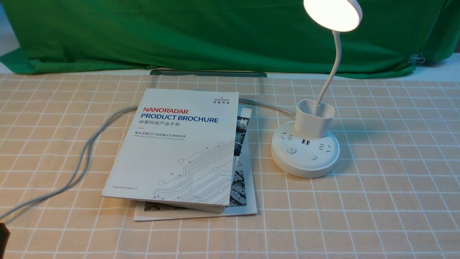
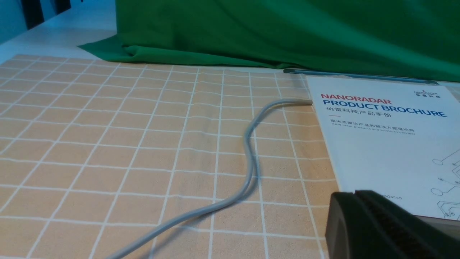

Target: Turn on the table lamp on the light coffee tablecloth with your hand.

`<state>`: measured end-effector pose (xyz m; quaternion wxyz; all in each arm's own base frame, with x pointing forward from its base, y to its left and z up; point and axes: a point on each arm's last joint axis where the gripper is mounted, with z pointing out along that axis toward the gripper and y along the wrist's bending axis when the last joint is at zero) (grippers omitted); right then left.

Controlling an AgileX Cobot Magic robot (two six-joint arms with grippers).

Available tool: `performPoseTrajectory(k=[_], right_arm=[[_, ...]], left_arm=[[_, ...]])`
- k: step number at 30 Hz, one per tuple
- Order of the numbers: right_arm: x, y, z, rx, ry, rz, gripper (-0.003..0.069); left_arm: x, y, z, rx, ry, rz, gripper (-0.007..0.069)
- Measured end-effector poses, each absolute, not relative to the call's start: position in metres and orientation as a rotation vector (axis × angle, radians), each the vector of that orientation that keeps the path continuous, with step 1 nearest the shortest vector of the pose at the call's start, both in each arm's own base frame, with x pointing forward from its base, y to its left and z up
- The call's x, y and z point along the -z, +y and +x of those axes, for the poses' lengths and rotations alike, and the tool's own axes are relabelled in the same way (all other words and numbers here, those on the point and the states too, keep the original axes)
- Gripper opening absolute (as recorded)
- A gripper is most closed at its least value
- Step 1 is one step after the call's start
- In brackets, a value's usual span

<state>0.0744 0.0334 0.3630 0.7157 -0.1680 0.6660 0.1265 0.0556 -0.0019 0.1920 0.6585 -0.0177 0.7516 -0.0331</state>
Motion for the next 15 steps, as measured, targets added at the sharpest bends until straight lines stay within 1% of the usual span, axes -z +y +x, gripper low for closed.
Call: performPoseTrajectory(k=[5,7,9,11,12,15], right_arm=[[-0.363,0.033,0.074,-0.283,1.472,-0.369,0.0099],[-0.358,0.034,0.076,-0.315,1.476,-0.342,0.0099],[-0.354,0.035,0.077,-0.329,1.475,-0.329,0.0076],[-0.333,0.035,0.080,-0.329,1.476,-0.309,0.0033],[-0.332,0.035,0.080,-0.327,1.476,-0.307,0.0032],[-0.299,0.026,0.078,-0.266,1.480,-0.244,0.0030]], left_arm=[[-0.192,-0.002,0.056,0.075,1.702,-0.040,0.0021],[-0.192,-0.002,0.056,0.075,1.702,-0.040,0.0021],[-0.192,-0.002,0.056,0.075,1.702,-0.040,0.0021],[-0.192,-0.002,0.056,0.075,1.702,-0.040,0.0021],[-0.192,-0.002,0.056,0.075,1.702,-0.040,0.0021],[-0.192,-0.002,0.056,0.075,1.702,-0.040,0.0021]])
